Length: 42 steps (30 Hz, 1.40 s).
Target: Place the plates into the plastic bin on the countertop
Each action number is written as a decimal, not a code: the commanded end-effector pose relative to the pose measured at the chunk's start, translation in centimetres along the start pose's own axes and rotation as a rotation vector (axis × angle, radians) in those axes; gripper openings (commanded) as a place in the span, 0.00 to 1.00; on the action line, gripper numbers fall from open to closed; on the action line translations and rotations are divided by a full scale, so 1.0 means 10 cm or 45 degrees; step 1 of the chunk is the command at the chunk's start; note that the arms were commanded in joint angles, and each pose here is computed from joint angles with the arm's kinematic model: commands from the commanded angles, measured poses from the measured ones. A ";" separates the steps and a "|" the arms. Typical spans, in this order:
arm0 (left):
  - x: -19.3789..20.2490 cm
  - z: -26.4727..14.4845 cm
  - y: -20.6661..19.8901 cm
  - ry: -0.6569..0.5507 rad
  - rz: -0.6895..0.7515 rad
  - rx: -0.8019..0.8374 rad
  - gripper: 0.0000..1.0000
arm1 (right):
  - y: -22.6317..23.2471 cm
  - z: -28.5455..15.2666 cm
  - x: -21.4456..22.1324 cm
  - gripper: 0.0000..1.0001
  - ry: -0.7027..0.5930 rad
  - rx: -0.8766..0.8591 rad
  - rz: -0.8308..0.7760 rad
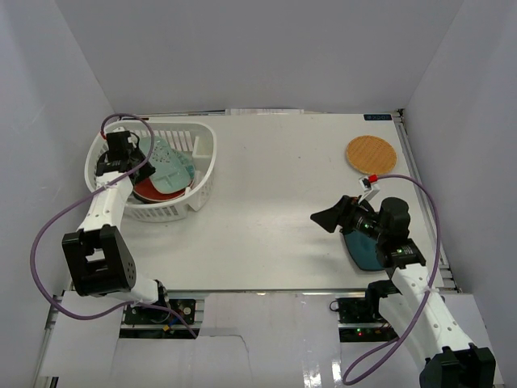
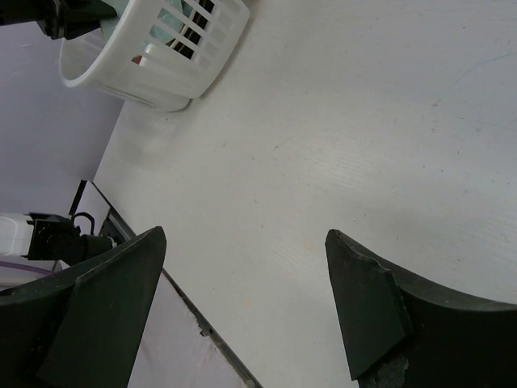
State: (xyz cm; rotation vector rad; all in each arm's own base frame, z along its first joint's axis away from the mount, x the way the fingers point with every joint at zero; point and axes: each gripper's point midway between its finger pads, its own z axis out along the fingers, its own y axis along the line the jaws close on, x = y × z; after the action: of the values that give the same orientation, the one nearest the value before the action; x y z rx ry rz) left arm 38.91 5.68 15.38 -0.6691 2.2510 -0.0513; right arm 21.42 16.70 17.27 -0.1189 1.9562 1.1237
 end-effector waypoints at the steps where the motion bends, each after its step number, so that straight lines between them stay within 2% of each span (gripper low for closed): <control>1: -0.28 -0.09 -0.07 -0.143 0.000 0.029 0.40 | 0.09 -0.03 -0.13 0.86 -0.034 -0.016 -0.047; 5: -0.43 -0.28 -0.13 -0.224 -0.012 0.063 0.83 | 0.15 -0.04 -0.25 0.86 -0.064 -0.011 -0.059; 6: -0.48 -0.34 -0.13 -0.250 -0.016 0.068 0.89 | 0.16 -0.05 -0.28 0.86 -0.075 -0.007 -0.061; 9: -0.53 -0.44 -0.16 -0.282 -0.028 0.087 0.91 | 0.20 -0.06 -0.36 0.86 -0.098 -0.002 -0.072; 12: -0.64 -0.72 -0.33 -0.356 -0.049 0.203 0.91 | 0.23 -0.06 -0.48 0.85 -0.131 0.009 -0.088; 15: -0.63 -1.17 -0.79 -0.415 0.007 0.424 0.88 | 0.31 -0.08 -0.63 0.66 -0.167 0.016 -0.095; 16: -0.42 -1.36 -1.19 -0.384 0.088 0.562 0.86 | 0.33 -0.10 -0.68 0.44 -0.178 0.029 -0.094; 18: -0.20 -1.65 -1.57 -0.372 0.136 0.717 0.82 | 0.43 -0.15 -0.86 0.25 -0.230 0.043 -0.120; 19: 0.15 -1.84 -1.92 -0.294 0.206 0.861 0.80 | 0.61 -0.24 -1.16 0.12 -0.322 0.048 -0.176; 20: 0.34 -1.95 -2.12 -0.240 0.199 0.947 0.80 | 0.72 -0.31 -1.31 0.08 -0.364 0.055 -0.206; 21: 0.60 -1.91 -2.27 -0.158 0.231 0.988 0.79 | 0.80 -0.37 -1.44 0.08 -0.391 0.077 -0.222; 22: 0.98 -2.07 -2.51 -0.062 0.302 1.092 0.79 | 1.06 -0.56 -1.78 0.08 -0.516 0.082 -0.308; 24: 1.48 -2.05 -2.82 0.078 0.350 1.168 0.79 | 1.24 -0.73 -2.00 0.08 -0.586 0.109 -0.354; 25: 1.84 -2.21 -2.99 0.164 0.418 1.247 0.79 | 1.43 -0.90 -2.19 0.08 -0.671 0.114 -0.407; 27: 2.22 -2.32 -3.25 0.264 0.451 1.342 0.79 | 1.56 -1.02 -2.28 0.09 -0.716 0.117 -0.433; 28: 2.60 -2.28 -3.39 0.362 0.507 1.359 0.79 | 1.59 -1.06 -2.29 0.09 -0.726 0.116 -0.439; 30: 2.88 -2.30 -3.61 0.447 0.488 1.421 0.79 | 1.68 -1.13 -2.27 0.10 -0.737 0.089 -0.450; 31: 3.19 -2.24 -3.69 0.550 0.516 1.436 0.79 | 1.70 -1.12 -2.23 0.11 -0.714 0.067 -0.455; 35: 3.58 -2.19 -4.02 0.680 0.416 1.583 0.77 | 1.72 -1.07 -2.06 0.16 -0.634 0.008 -0.464; 39: 3.91 -1.91 -4.16 0.783 0.387 1.532 0.76 | 1.68 -0.95 -1.84 0.30 -0.538 -0.074 -0.463; 42: 4.15 -1.69 -4.19 0.836 0.372 1.499 0.76 | 1.60 -0.87 -1.74 0.34 -0.492 -0.081 -0.445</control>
State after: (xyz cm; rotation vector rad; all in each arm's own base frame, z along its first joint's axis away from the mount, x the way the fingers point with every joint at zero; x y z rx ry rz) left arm 21.69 -50.47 5.41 0.3896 2.4635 -1.3040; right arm 20.09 13.51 43.15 -0.1969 1.4711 0.8645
